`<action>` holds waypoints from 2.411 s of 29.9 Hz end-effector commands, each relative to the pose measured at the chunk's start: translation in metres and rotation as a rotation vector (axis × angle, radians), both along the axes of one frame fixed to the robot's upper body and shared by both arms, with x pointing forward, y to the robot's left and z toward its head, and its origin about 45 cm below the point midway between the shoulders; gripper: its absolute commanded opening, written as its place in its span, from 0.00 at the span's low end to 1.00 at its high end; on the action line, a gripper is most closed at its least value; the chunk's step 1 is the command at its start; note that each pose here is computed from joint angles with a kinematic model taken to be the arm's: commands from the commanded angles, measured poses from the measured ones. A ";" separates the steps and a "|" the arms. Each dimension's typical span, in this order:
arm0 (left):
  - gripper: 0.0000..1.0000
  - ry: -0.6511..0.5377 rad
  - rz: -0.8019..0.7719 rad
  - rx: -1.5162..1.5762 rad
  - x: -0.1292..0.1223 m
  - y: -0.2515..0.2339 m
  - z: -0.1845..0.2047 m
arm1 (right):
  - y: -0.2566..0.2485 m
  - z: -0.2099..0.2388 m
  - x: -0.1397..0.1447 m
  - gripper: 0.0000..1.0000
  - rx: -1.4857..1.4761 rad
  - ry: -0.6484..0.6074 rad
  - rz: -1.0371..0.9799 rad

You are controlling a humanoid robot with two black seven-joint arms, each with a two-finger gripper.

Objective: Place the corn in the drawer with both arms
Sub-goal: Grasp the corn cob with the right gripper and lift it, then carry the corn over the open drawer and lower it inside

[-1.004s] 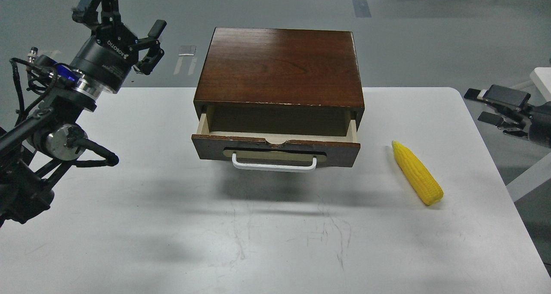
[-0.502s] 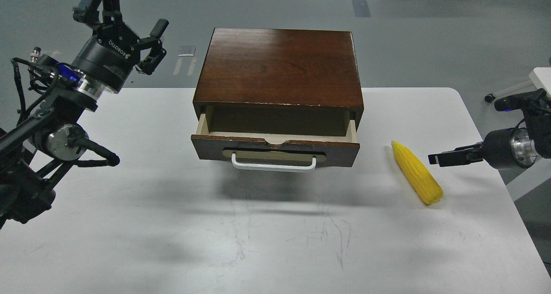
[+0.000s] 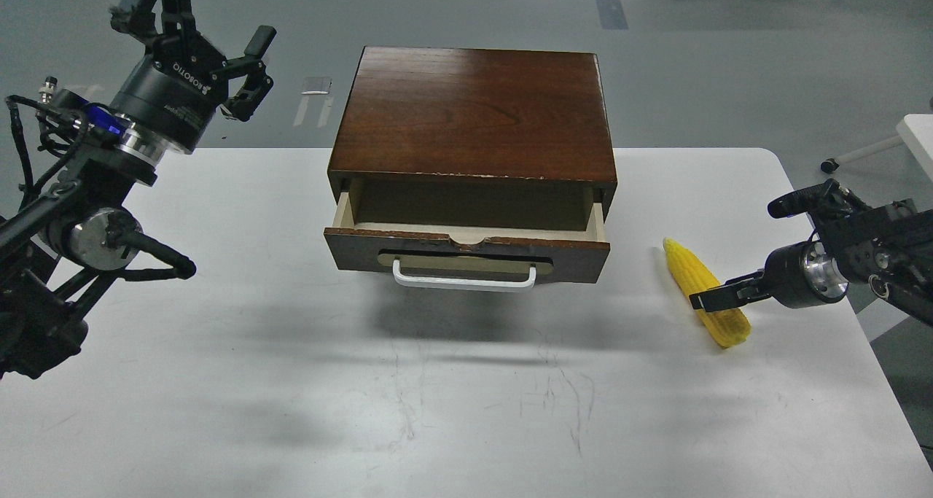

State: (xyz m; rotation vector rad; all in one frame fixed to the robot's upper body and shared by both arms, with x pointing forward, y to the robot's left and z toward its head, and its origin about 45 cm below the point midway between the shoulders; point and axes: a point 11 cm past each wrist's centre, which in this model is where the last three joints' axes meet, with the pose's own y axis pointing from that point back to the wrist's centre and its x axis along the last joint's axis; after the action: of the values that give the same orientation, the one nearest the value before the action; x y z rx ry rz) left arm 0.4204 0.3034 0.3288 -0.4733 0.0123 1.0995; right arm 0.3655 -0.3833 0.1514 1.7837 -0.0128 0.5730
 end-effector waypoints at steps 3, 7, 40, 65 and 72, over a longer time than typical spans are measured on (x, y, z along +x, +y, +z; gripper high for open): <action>0.98 -0.003 -0.004 -0.003 -0.001 -0.001 0.001 | -0.001 -0.005 -0.004 0.12 -0.008 0.016 0.005; 0.98 -0.005 -0.005 0.001 -0.001 0.001 0.002 | 0.000 0.002 -0.001 0.00 -0.008 0.002 0.012; 0.98 -0.023 -0.008 -0.008 -0.001 0.003 0.009 | 0.288 0.241 0.055 0.00 -0.051 -0.444 0.785; 0.98 -0.031 -0.001 -0.011 0.000 0.006 0.012 | 0.289 0.186 0.037 0.00 -0.224 -0.368 0.964; 0.98 -0.032 -0.006 -0.011 -0.001 0.006 0.012 | 0.289 0.183 0.035 0.00 -0.230 -0.368 0.982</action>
State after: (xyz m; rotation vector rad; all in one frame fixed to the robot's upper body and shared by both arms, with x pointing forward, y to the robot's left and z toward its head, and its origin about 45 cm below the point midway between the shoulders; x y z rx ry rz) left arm 0.4199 0.3089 0.3408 -0.5004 -0.0083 1.0897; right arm 0.4030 -0.0946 0.3363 1.3492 0.6668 1.5243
